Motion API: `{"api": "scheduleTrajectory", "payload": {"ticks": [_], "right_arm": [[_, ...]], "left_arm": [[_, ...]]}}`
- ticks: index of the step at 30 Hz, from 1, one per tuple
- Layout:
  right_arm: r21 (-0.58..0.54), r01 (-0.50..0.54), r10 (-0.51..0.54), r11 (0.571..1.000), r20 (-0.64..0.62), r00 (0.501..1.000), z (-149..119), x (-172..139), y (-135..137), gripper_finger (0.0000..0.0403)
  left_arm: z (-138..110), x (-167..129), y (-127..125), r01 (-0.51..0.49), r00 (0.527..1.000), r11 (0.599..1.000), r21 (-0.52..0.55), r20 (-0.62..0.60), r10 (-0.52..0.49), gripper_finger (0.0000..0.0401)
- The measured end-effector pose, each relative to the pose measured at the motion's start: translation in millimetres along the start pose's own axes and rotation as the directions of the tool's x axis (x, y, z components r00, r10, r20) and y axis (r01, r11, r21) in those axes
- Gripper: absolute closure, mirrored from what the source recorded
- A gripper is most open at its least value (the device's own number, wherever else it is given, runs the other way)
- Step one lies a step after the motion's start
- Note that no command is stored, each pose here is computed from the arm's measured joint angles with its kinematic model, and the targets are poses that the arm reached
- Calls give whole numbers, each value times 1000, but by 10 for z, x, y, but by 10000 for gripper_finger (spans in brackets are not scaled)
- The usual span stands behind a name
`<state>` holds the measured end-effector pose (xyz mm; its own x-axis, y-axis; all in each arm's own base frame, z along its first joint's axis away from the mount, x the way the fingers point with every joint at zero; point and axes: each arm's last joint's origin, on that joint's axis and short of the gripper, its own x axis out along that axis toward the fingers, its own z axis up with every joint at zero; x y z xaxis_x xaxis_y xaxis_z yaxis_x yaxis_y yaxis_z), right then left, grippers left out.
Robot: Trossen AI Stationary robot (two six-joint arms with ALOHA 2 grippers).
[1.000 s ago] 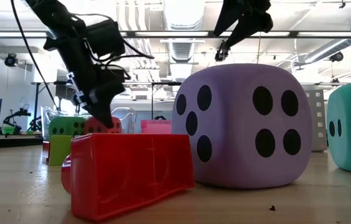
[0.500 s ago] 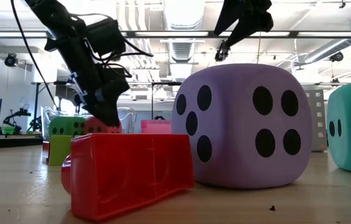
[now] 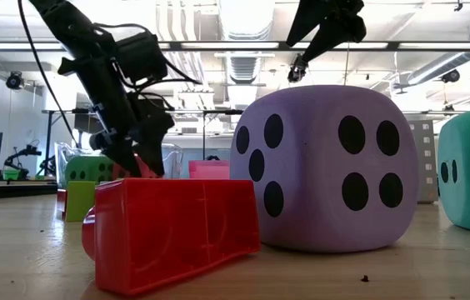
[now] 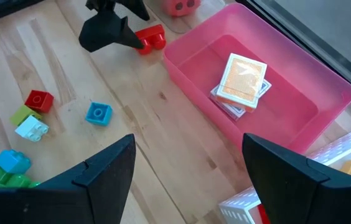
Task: Pick & Place Toys
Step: Put the top large red game piece into the white bin
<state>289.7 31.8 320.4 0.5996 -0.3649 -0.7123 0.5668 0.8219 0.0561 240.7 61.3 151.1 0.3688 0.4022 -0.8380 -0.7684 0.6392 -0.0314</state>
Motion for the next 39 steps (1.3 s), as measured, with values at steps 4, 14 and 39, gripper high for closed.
{"api": "scheduleTrajectory", "payload": {"ticks": [4, 14, 39], "right_arm": [[-2, -2, 2, 1000, 0, 1000, -4, -4, 7, 114], [-3, -4, 4, 1000, 1, 1000, -7, -7, 12, 114], [-1, -5, 5, 1000, 0, 1000, -10, -9, 16, 114]], "left_arm": [[-46, 102, -13, -24, 999, 999, 21, -37, 25, 46], [13, 309, -134, -45, 996, 998, 48, -70, 48, 46], [56, 290, -184, -10, 981, 981, 194, -189, 47, 203]]}}
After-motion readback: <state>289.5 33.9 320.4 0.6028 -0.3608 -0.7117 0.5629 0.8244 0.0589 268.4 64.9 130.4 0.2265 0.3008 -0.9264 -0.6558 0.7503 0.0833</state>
